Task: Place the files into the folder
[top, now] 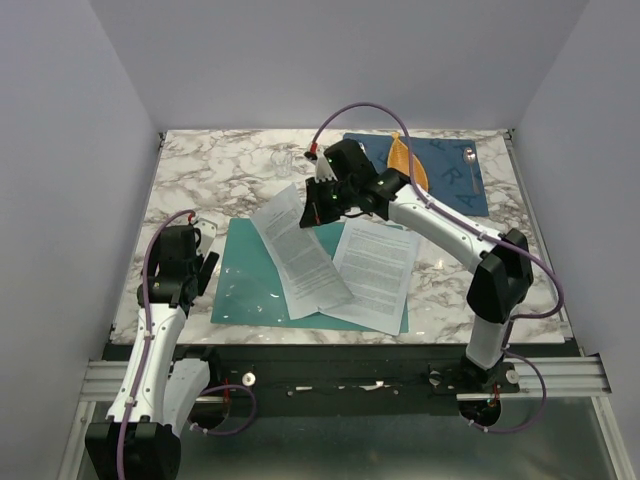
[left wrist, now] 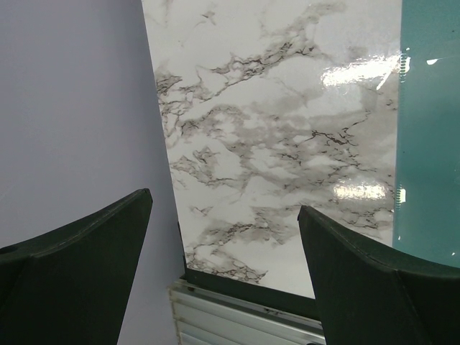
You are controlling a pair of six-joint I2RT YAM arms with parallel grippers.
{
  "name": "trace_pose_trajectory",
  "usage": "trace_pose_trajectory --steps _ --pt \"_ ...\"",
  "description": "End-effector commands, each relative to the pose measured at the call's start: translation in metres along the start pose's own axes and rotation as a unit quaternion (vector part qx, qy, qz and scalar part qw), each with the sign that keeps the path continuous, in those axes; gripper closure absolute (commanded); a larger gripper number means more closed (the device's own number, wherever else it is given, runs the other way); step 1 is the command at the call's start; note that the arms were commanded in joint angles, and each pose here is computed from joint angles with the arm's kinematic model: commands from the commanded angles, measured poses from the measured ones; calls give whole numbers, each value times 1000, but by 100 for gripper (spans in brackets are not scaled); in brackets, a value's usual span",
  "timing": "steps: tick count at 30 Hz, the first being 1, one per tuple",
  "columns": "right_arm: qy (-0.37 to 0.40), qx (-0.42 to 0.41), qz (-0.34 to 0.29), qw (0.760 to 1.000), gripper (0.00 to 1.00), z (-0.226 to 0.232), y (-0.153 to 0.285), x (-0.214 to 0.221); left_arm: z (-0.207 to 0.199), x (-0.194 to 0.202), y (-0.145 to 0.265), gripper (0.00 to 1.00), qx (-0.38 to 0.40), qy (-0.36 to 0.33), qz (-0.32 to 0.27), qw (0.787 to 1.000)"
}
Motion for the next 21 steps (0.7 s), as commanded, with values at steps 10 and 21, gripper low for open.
trace_pose_trajectory --steps 10,21 --pt "15 -1 -25 1000 99 12 -6 -22 1 0 -3 1 -7 -6 -5 1000" --pt "64 5 -24 998 99 20 5 -26 -1 2 -4 1 -8 -6 -2 1000"
Point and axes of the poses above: each gripper's point midway between its finger pads, its own y axis back along the fingers, its own z axis along the line the jaws close on, x = y × z, the point moved 6 cm from there along y, back along the fingers, and after that the axes turned 12 degrees about -y, right-handed, at the moved point
